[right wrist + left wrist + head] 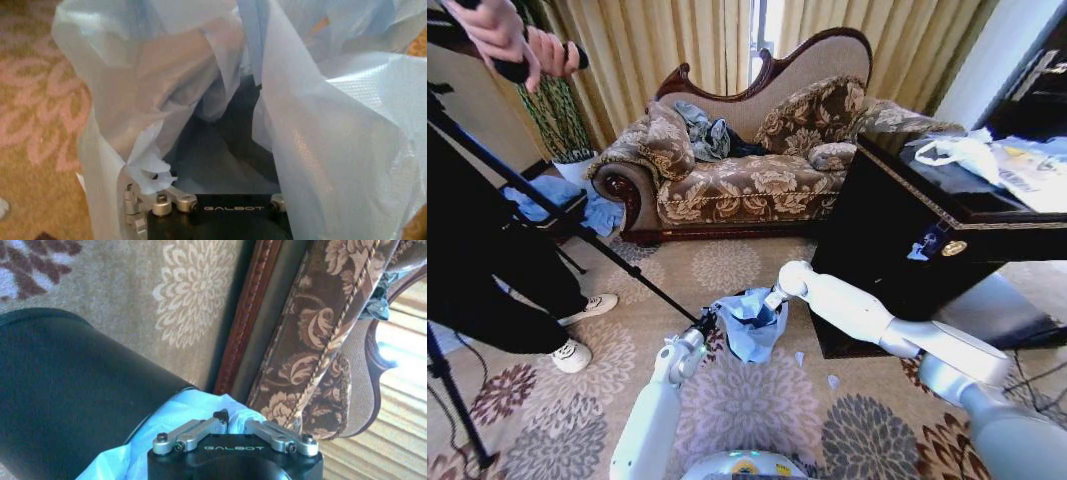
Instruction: Place a garbage bag over the trash bin.
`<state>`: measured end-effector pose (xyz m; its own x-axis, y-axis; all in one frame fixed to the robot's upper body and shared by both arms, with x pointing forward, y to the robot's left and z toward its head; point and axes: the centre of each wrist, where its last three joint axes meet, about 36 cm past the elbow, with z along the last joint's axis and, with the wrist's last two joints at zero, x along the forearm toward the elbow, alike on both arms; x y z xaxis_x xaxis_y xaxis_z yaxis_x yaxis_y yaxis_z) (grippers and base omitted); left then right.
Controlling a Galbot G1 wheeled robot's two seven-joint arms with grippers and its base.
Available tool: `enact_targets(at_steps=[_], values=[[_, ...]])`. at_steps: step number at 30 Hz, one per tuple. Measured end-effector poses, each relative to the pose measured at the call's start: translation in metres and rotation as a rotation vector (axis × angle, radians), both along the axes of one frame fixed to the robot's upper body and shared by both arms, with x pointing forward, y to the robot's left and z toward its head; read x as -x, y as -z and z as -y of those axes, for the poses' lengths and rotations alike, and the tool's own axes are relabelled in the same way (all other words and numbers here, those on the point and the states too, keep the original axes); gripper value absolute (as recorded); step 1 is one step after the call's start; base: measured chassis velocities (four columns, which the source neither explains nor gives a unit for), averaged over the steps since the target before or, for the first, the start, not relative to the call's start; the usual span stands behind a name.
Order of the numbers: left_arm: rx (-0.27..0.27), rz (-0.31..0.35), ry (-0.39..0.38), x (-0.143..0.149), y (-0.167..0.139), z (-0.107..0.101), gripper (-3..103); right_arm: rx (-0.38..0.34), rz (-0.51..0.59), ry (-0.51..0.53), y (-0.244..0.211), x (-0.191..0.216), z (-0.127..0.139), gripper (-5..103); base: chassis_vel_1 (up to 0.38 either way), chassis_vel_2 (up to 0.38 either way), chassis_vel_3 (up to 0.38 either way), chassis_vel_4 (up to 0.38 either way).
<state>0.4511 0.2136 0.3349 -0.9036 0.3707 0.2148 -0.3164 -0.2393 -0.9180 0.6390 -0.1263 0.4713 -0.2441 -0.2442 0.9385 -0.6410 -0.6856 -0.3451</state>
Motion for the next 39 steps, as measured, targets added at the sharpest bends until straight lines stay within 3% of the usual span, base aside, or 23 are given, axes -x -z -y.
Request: enact_targets(at_steps=[14,29,39], values=[[-0.026,-0.005,0.014,-0.002,0.006,0.008,0,-0.148,0.024,0.156,0.009,0.002,0.009,100,0.000,0.000,0.000,0.000],[-0.052,0.009,0.022,-0.006,0.001,0.005,0,-0.179,-0.012,0.225,0.001,0.013,0.037,100,0.000,0.000,0.000,0.000],[-0.094,0.006,0.026,-0.006,0.002,-0.008,0,-0.194,-0.031,0.265,0.006,0.020,0.048,100,0.000,0.000,0.000,0.000]])
